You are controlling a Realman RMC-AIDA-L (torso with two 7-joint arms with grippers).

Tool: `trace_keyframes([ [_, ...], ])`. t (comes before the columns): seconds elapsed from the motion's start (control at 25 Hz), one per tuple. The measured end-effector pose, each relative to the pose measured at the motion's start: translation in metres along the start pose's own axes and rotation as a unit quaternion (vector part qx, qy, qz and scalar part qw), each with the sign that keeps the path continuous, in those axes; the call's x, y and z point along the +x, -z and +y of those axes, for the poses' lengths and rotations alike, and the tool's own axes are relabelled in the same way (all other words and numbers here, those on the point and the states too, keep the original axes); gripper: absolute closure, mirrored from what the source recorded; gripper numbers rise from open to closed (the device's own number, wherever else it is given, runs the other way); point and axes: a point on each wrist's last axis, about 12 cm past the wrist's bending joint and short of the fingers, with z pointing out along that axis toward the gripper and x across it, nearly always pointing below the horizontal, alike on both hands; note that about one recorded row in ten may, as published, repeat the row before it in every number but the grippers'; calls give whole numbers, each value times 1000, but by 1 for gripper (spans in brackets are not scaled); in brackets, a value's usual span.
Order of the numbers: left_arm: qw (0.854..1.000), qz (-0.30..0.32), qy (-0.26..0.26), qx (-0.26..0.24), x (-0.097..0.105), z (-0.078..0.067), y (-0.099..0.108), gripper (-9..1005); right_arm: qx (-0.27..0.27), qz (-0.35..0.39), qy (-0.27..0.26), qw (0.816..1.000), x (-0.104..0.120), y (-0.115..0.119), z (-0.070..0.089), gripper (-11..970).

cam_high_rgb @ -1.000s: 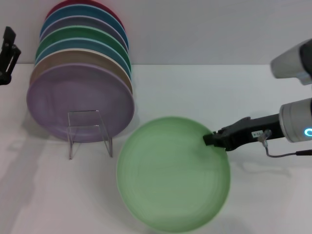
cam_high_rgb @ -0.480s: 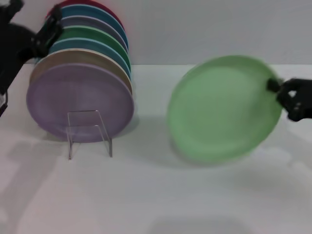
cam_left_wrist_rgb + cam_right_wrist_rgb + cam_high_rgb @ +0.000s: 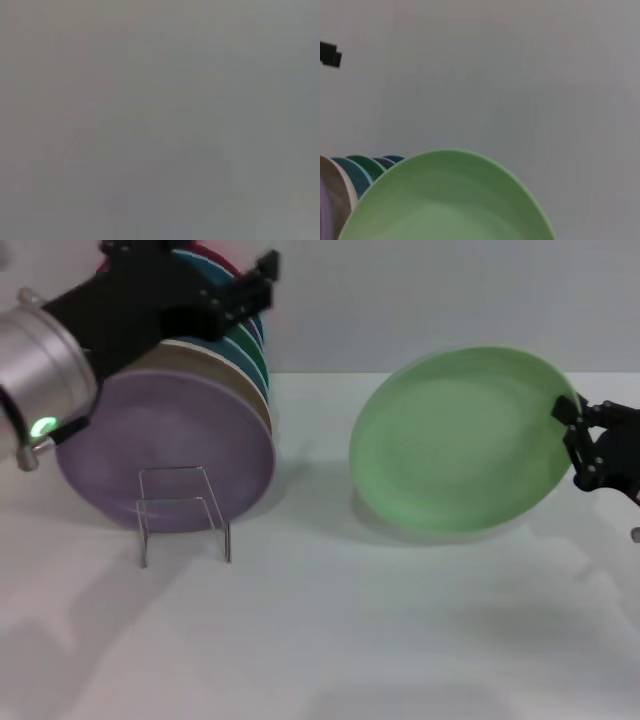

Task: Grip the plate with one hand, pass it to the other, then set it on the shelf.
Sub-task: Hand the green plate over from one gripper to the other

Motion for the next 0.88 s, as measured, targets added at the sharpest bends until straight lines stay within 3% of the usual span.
trace_keyframes([
  [0.12,1000,10,-8,4,-4,-5,-2,187,-4,2,0,1000,1,-4,1,924],
  [0.16,999,38,-29,10,-10,-18,-8,187,-4,1,2,1000,1,-5,1,924],
  [0.2,999,38,-29,10,-10,-18,-8,187,-6,-2,4,1000,0,-5,1,924],
  [0.24,996,67,-52,11,-14,-29,-14,187,-7,-4,4,1000,-1,-5,1,924],
  [0.32,995,79,-64,15,-19,-34,-19,187,-8,-6,6,1000,-1,-5,1,924],
  [0.56,992,93,-81,30,-26,-38,-27,193,-9,-3,8,1000,-1,-6,1,924],
  [0.88,988,107,-84,68,-18,-43,-29,215,-21,-8,10,1000,-2,-8,4,924],
])
